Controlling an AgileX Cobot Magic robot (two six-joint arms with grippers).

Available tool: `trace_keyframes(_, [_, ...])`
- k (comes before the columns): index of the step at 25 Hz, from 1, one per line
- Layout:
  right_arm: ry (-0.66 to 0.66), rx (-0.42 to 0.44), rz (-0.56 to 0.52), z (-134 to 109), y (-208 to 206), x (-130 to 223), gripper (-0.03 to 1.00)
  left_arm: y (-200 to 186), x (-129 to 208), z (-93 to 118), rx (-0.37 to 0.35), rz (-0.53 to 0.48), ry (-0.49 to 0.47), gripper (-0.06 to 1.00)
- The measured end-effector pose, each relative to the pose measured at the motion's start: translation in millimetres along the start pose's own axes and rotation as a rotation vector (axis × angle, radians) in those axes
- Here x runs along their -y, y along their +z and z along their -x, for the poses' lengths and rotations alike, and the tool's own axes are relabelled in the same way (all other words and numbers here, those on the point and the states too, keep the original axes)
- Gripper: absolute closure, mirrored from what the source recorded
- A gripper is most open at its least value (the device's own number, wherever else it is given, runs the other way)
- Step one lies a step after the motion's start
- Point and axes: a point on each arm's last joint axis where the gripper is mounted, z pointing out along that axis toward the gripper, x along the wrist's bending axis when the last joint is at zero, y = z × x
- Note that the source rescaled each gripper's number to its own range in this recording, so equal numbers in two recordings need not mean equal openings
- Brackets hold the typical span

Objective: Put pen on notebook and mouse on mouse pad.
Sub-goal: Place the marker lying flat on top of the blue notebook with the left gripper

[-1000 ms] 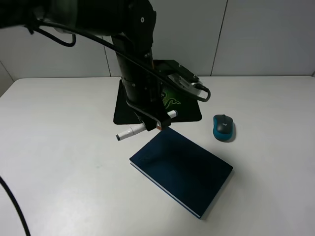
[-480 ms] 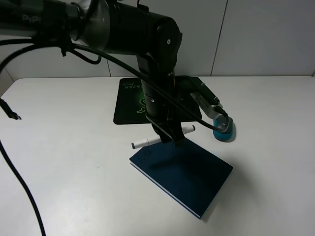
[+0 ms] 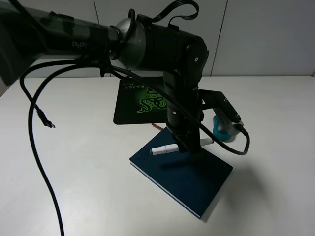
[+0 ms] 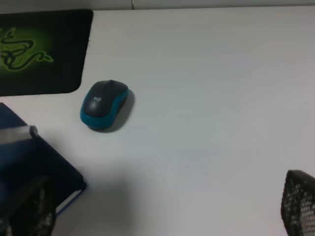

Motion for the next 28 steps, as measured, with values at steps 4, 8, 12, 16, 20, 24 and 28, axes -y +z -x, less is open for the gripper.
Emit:
trace_keyframes(4, [0.000,0.000,0.000,0,0,0,-0.03,7,-2,6,0.019,-0.020,0.032,0.94])
trace_keyframes(8, [0.000,0.000,0.000,0,0,0,-0.03,14,-1,6,0.032,-0.041,0.068,0.94])
trace_keyframes(12, [0.000,0.000,0.000,0,0,0,-0.03,20,-1,7,0.039,-0.053,0.101,0.94])
trace_keyframes(16, [0.000,0.000,0.000,0,0,0,-0.03,31,-2,10,0.051,-0.074,0.125,0.94])
trace_keyframes(20, [0.000,0.000,0.000,0,0,0,-0.03,38,-3,13,0.054,-0.080,0.134,0.94])
trace_keyframes(24, [0.000,0.000,0.000,0,0,0,-0.03,41,-5,13,0.047,-0.067,0.135,0.94])
trace_keyframes(28, [0.000,0.000,0.000,0,0,0,-0.03,41,-6,12,0.041,-0.057,0.135,0.94])
